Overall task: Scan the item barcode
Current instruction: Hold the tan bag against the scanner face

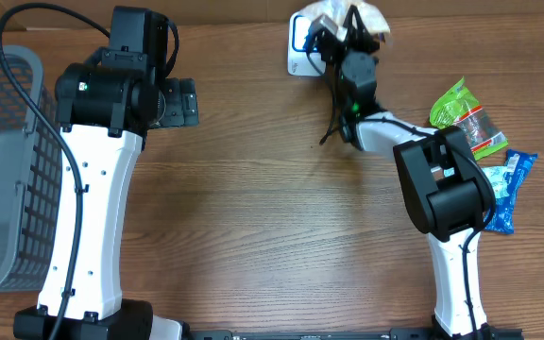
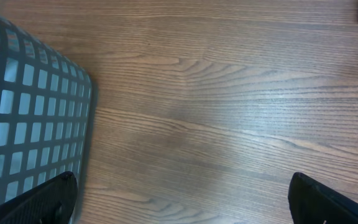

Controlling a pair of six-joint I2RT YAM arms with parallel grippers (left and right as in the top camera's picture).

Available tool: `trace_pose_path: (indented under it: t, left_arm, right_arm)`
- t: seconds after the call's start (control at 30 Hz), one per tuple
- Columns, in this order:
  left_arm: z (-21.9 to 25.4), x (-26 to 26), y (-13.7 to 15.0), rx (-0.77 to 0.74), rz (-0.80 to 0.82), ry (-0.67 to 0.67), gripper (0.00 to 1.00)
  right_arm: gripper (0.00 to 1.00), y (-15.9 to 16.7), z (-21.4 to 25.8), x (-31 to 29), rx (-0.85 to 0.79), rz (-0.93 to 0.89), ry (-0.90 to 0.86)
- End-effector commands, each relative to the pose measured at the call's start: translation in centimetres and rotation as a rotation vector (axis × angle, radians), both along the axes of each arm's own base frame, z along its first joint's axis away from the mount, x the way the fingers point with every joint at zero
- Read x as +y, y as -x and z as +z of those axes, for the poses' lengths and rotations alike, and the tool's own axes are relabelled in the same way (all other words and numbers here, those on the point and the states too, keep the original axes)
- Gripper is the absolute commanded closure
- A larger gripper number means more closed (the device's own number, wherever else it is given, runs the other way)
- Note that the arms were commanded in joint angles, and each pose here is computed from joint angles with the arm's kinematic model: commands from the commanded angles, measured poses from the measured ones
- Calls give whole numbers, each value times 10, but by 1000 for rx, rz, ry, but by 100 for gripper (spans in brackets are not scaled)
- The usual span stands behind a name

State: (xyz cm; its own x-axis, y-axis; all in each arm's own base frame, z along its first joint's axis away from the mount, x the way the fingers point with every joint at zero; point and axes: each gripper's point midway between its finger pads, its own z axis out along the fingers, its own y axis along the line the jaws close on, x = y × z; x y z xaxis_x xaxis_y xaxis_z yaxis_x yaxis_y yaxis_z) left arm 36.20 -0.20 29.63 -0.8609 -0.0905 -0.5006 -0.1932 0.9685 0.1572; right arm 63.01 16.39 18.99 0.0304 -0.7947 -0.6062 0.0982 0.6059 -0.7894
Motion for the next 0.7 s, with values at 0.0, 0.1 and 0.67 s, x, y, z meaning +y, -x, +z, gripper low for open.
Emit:
trace_pose_path:
  t: [0.0, 0.1, 0.67]
  left_arm:
    - [13, 3, 2, -34, -4, -11, 0]
    - [13, 3, 2, -34, -4, -11, 0]
    - [13, 3, 2, -34, -4, -11, 0]
  right_arm:
    - [96, -11, 31, 14, -55, 59, -12]
    - [96, -22, 34, 19, -63, 62, -10]
    - [96, -42, -19, 27, 32, 66, 94]
